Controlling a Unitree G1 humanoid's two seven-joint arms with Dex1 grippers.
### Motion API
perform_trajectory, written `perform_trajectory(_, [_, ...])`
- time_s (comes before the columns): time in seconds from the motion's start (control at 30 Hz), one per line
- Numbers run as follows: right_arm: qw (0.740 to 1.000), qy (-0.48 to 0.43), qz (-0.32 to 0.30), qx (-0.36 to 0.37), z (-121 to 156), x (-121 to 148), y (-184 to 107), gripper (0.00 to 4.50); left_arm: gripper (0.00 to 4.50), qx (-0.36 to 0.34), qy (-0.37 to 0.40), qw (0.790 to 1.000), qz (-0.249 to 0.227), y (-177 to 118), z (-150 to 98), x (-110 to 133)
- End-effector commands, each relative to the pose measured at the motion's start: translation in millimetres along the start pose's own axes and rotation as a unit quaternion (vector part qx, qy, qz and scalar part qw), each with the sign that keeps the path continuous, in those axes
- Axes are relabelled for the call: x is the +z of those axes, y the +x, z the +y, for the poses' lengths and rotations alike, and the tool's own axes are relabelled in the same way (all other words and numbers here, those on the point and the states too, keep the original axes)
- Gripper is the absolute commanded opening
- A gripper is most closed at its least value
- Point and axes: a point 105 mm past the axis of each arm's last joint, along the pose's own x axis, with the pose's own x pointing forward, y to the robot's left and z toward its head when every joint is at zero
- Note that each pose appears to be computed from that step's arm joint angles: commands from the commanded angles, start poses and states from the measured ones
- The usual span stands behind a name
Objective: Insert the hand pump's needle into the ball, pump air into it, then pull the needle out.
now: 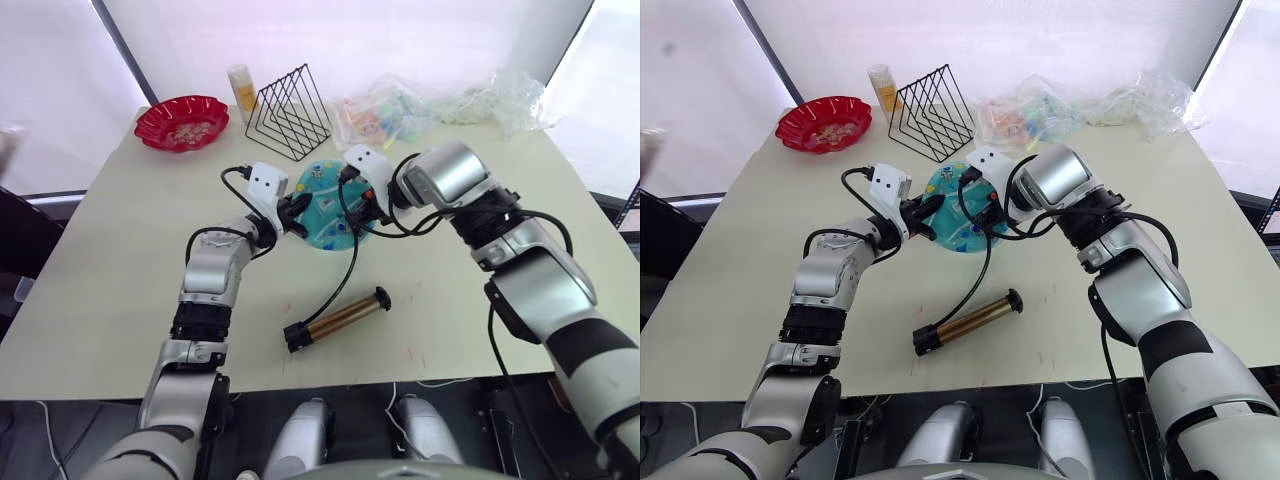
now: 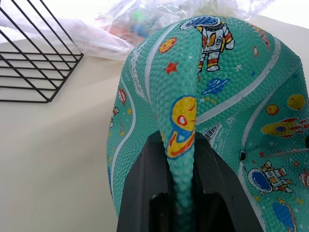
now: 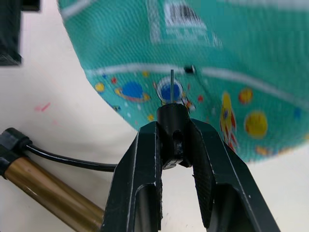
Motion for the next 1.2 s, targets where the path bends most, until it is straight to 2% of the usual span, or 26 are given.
perform_trajectory(0.03, [1.0,-0.022,-0.002,-0.007,-1.2,11.2,-4.8,0.32,0.02,-0.015,0.003,1.0,0.014,2.4,-7.6,-7.3])
perform_trajectory(0.37, [0.998,-0.051,0.042,-0.001,-5.9,8.1,-2.9,0.32,0.02,-0.025,0.011,1.0,0.015,5.0,-11.8,-6.9])
perform_trajectory(0.83, [0.998,-0.055,0.026,-0.012,-12.3,22.0,-1.6,0.32,0.02,-0.026,0.012,0.999,0.022,3.0,-12.6,-9.7])
perform_trajectory(1.2, [0.997,-0.055,0.045,-0.014,-15.6,13.0,2.2,0.32,0.02,-0.023,0.013,0.999,0.02,3.2,-11.8,-8.7])
